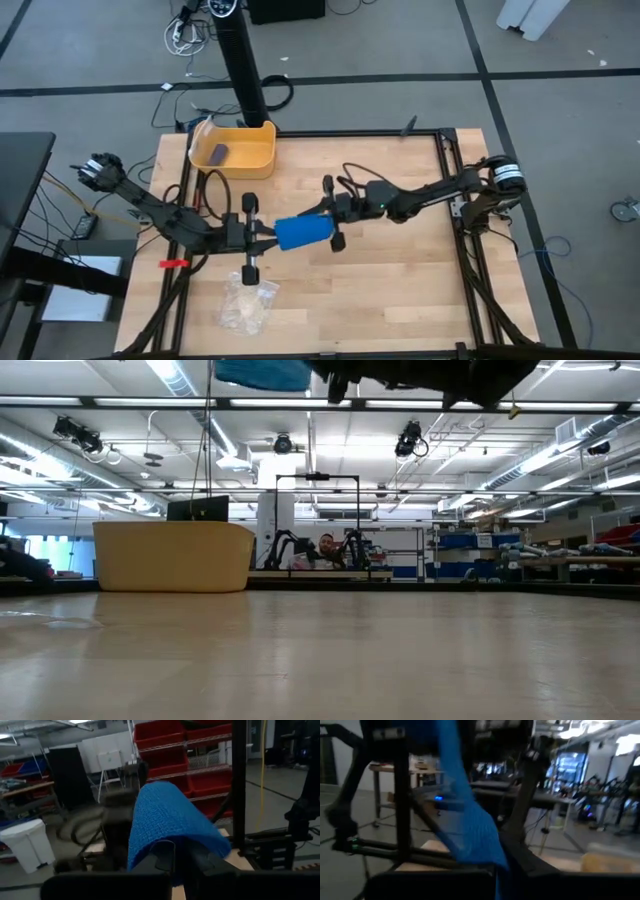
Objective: Roll bandage
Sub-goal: Roll the blue bandage
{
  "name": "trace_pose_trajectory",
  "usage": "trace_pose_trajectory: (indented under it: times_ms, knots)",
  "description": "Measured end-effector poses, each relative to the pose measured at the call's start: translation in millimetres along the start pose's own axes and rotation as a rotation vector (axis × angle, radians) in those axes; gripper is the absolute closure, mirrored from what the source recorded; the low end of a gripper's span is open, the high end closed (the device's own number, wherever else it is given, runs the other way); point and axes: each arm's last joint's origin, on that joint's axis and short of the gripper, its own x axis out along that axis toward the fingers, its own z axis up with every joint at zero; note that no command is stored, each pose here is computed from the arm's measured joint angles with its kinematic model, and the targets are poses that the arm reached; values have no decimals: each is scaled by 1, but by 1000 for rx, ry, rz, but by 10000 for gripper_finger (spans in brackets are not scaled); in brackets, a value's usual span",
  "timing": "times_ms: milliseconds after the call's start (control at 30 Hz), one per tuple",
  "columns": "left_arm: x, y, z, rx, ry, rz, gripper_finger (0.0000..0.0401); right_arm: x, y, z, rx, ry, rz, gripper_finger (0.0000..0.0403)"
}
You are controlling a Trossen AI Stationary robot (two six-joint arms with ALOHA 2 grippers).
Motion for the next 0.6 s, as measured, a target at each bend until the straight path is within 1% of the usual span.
trace_pose_trajectory:
  times_ms: [100, 233, 367, 500, 600]
  knots:
    - [0, 0, -2, -21, 16, -2, 382, -7, -7, 16, -51, 0, -45, 389]
    - [0, -1, -4, -38, 38, -5, 382, -18, -12, 37, -144, 15, -135, 399]
    - [0, -1, -6, -48, 49, -6, 382, -31, -15, 60, -217, 16, -191, 400]
    - [0, -2, -5, -53, 41, -41, 382, -43, -23, 73, -269, 48, -260, 401]
    - [0, -3, -5, -57, 37, -68, 382, -50, -32, 78, -281, 66, -299, 401]
